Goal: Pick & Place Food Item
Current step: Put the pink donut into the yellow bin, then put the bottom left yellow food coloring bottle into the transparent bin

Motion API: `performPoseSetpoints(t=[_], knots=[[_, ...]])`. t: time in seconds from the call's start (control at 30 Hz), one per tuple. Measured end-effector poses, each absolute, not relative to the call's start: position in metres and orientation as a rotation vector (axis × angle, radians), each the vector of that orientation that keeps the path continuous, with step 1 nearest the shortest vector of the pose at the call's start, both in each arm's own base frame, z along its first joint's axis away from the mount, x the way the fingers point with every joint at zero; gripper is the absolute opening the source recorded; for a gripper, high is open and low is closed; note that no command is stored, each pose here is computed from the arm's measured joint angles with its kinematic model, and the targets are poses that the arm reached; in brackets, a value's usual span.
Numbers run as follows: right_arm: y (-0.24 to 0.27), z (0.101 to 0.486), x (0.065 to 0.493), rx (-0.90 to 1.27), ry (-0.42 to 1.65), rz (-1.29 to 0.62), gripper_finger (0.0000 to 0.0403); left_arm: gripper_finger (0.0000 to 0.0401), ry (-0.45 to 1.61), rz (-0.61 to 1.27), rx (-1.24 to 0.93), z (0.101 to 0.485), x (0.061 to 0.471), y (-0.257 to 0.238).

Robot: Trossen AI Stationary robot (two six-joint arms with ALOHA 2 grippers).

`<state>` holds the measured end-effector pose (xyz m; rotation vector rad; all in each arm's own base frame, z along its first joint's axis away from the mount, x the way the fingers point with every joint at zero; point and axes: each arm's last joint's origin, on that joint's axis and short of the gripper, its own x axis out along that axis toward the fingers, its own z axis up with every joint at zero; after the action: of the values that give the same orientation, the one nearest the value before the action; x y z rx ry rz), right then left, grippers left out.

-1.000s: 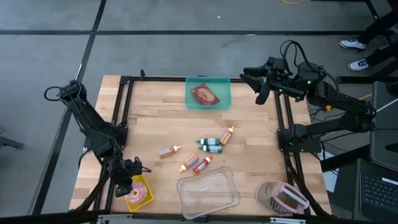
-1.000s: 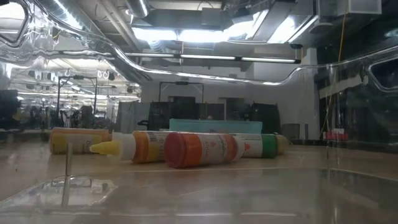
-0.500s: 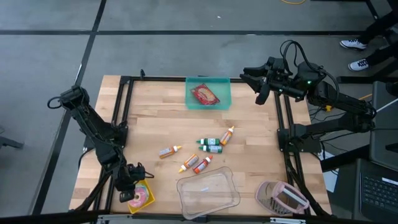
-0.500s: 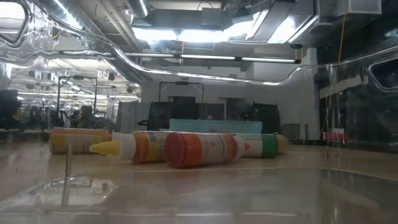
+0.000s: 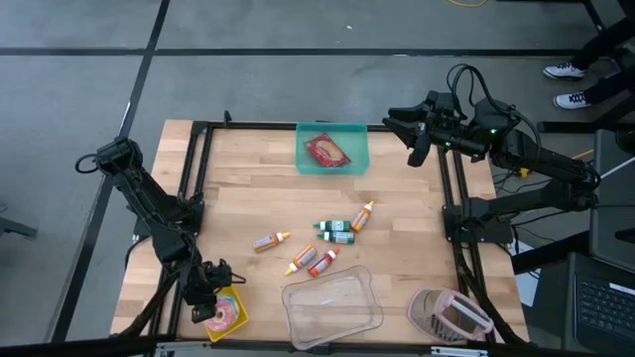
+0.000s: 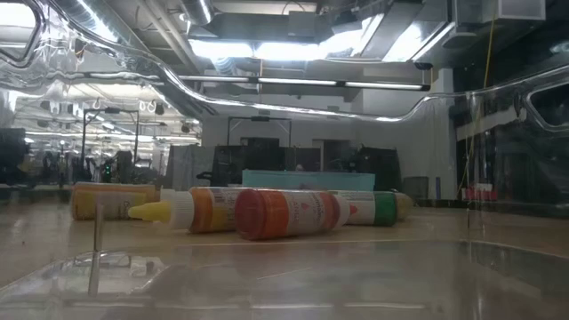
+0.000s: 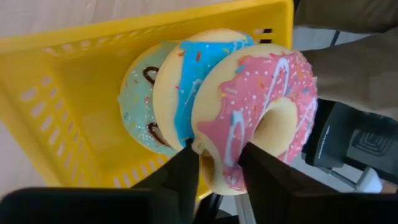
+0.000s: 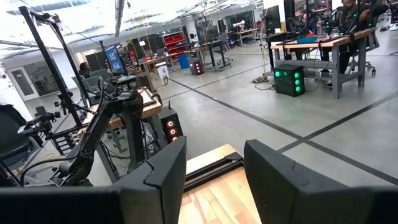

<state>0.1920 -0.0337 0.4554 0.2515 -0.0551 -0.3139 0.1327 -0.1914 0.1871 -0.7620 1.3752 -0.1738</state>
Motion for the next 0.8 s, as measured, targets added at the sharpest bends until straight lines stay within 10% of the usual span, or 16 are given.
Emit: performPoseSetpoints(t=[0.33,0.8], knots=[[-0.034,0.455,0.192,0.251,-0.055,-0.314,0.016,0.0208,1.371,-0.168,-0.803,0.2,0.133,-0.191],[-0.034,0.455,0.192,0.24,-0.053,-0.314,0.016,0.0219,1.274,-0.009,-0.84,0.232,0.112,-0.145]])
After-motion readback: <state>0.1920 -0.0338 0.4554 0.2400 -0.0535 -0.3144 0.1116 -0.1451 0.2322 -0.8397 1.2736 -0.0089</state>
